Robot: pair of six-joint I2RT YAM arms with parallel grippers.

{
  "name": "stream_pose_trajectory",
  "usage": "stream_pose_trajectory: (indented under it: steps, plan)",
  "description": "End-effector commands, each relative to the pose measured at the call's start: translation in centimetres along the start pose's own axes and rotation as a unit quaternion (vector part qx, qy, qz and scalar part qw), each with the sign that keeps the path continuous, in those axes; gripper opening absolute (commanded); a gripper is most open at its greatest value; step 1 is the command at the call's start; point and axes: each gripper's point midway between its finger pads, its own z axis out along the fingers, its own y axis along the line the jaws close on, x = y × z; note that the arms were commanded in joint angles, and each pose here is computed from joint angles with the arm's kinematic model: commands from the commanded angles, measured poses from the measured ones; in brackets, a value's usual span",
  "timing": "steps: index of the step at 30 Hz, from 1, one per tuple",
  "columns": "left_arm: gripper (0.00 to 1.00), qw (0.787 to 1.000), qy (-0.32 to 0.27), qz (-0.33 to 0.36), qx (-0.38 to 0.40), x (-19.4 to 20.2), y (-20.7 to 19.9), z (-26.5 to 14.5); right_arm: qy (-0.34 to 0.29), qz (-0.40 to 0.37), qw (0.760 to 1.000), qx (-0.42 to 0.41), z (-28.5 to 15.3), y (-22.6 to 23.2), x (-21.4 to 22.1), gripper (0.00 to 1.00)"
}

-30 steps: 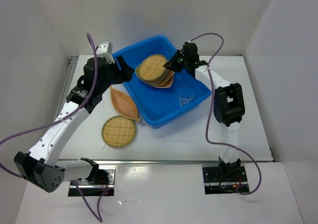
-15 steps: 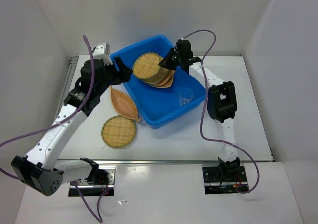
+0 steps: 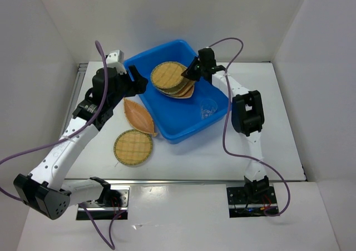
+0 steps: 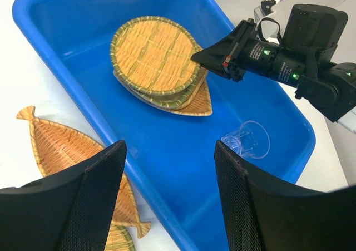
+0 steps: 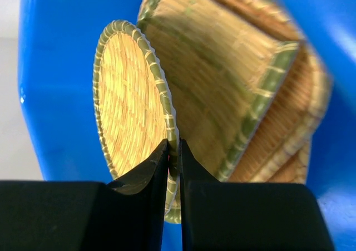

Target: Place the mixed dishes into the plastic bin

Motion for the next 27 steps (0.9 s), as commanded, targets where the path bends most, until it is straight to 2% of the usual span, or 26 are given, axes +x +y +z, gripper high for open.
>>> stream_pose_trajectory:
  steps: [1, 3, 4, 5, 11, 14, 15, 16, 20, 23, 25, 26, 27]
  plan:
    - [0.72, 0.999, -0.033, -0.003, 0.01, -1.7, -0.6, -0.7, -0.028, 0.003, 0.999, 0.032, 0.0, -1.7, -1.3, 0.12]
    - [0.72, 1.0, -0.029, -0.003, 0.008, -1.4, -0.4, -0.6, -0.025, 0.005, 0.999, 0.043, 0.1, -2.4, -1.0, 0.17]
    - [0.72, 1.0, -0.029, -0.003, 0.008, -1.4, -0.4, -0.6, -0.021, 0.006, 0.999, 0.048, 0.5, -2.9, -0.6, 0.25]
    - [0.72, 1.0, -0.029, -0.003, 0.008, -1.4, -0.4, -0.6, -0.017, 0.007, 0.998, 0.052, 0.4, -3.1, -0.5, 0.27]
    - [0.72, 1.0, -0.025, -0.002, 0.006, -1.0, -0.2, -0.5, -0.015, 0.01, 0.997, 0.071, 0.7, -4.2, -0.1, 0.42]
    - [0.72, 1.0, -0.029, 0.002, -0.003, -1.1, 0.1, -0.5, -0.027, 0.005, 0.995, 0.093, 0.1, -4.7, -0.7, 0.43]
    - [0.72, 0.999, -0.031, 0.007, -0.007, -1.2, 0.3, -0.5, -0.047, 0.002, 0.995, 0.089, -1.0, -3.5, -2.0, 0.43]
    - [0.72, 0.999, -0.033, 0.013, -0.013, -1.3, 0.5, -0.5, -0.063, -0.004, 0.991, 0.119, -1.6, -4.7, -2.2, 0.45]
    - [0.75, 0.993, -0.031, 0.041, -0.111, -0.8, 4.4, -0.6, -0.15, -0.022, 0.971, 0.186, -6.8, -5.3, -5.7, 0.46]
    - [0.76, 0.986, 0.003, 0.051, -0.16, 1.5, 6.7, -0.8, -0.213, -0.048, 0.951, 0.218, -12.1, -4.9, -8.1, 0.49]
    - [0.76, 0.98, 0.042, 0.052, -0.188, 3.8, 8.3, -0.8, -0.232, -0.06, 0.946, 0.218, -15.4, -3.9, -8.7, 0.49]
    - [0.76, 0.977, 0.067, 0.048, -0.195, 5.3, 8.9, -0.7, -0.235, -0.069, 0.945, 0.216, -16.4, -3.5, -8.8, 0.51]
    - [0.76, 0.973, 0.119, 0.038, -0.194, 8.0, 9.5, -0.5, -0.241, -0.069, 0.945, 0.21, -17.4, -3.0, -8.9, 0.51]
